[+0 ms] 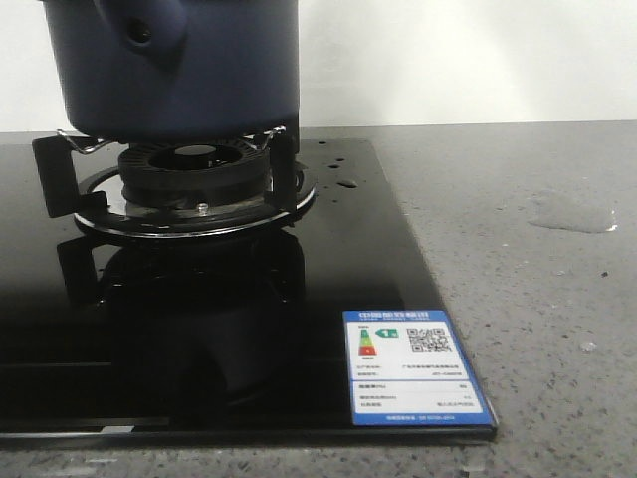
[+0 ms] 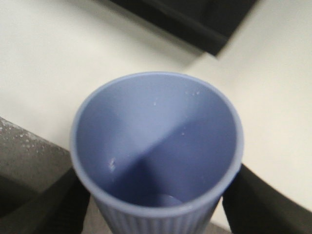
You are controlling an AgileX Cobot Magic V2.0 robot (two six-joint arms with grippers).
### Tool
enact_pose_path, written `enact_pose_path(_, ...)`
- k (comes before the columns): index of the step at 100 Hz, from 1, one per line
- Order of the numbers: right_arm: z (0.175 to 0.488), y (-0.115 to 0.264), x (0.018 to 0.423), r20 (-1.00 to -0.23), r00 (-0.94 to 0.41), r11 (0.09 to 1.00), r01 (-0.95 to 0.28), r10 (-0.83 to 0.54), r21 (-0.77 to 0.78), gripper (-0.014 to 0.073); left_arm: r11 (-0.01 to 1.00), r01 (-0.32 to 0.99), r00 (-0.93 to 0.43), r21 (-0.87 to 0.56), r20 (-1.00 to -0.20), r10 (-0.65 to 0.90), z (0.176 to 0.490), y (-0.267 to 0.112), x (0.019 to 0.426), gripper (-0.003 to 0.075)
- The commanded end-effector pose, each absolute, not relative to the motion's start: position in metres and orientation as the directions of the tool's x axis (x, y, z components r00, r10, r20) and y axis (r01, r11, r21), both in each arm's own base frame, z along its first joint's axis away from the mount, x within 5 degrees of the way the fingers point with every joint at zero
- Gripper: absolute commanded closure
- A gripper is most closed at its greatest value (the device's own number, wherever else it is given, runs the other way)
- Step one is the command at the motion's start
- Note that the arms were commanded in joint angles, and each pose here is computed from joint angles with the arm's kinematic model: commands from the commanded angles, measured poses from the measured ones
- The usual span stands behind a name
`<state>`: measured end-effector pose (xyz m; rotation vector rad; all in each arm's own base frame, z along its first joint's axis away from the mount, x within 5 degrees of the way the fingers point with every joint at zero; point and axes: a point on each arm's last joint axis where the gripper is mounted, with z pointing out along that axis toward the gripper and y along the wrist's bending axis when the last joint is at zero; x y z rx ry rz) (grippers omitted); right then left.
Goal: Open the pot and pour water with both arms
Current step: 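Set the cup back on the counter and open the right gripper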
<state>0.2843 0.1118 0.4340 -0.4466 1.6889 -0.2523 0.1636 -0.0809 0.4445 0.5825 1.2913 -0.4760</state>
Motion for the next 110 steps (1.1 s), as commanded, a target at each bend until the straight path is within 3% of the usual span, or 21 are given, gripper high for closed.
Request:
enact_pose_path(1,0.433,0.089,0.264,-0.936,-0.056,0.930,-0.148,-0.348,-0.337,0.0347,0.722,0.685,0.220,0.096,-0.972,-0.079,0.455,-0.086,0.161,0.0407)
enact_pose_path(29,0.322,0.055,0.236,-0.943,-0.197,0.936,-0.288,-0.266,-0.204,0.0346,0.628,0.775,0.148,0.071,-0.986,-0.071,0.439,-0.100,0.179,0.0407)
enact_pose_path(44,0.287,0.051,0.231,-0.936,-0.246,0.924,-0.347,-0.253,-0.159,0.0345,0.584,0.810,0.110,0.050,-0.992,-0.067,0.431,-0.106,0.188,0.0407)
enact_pose_path(58,0.282,0.049,0.230,-0.938,-0.272,0.936,-0.332,-0.216,-0.119,0.0258,0.568,0.822,0.090,0.038,-0.994,-0.064,0.426,-0.109,0.193,0.0407)
enact_pose_path(80,0.282,0.049,0.230,-0.939,-0.277,0.940,-0.325,-0.202,-0.107,-0.0037,0.560,0.828,0.072,0.026,-0.996,-0.061,0.422,-0.111,0.198,0.0407)
enact_pose_path(97,0.287,0.049,0.227,-0.946,-0.257,0.940,-0.324,-0.199,-0.110,-0.0052,0.560,0.829,0.054,0.014,-0.997,-0.054,0.418,-0.112,0.204,0.0407)
enact_pose_path(110,0.309,0.047,0.215,-0.968,-0.168,0.940,-0.317,-0.184,-0.124,-0.0052,0.561,0.828,0.031,-0.002,-0.998,-0.048,0.412,-0.113,0.210,0.0407)
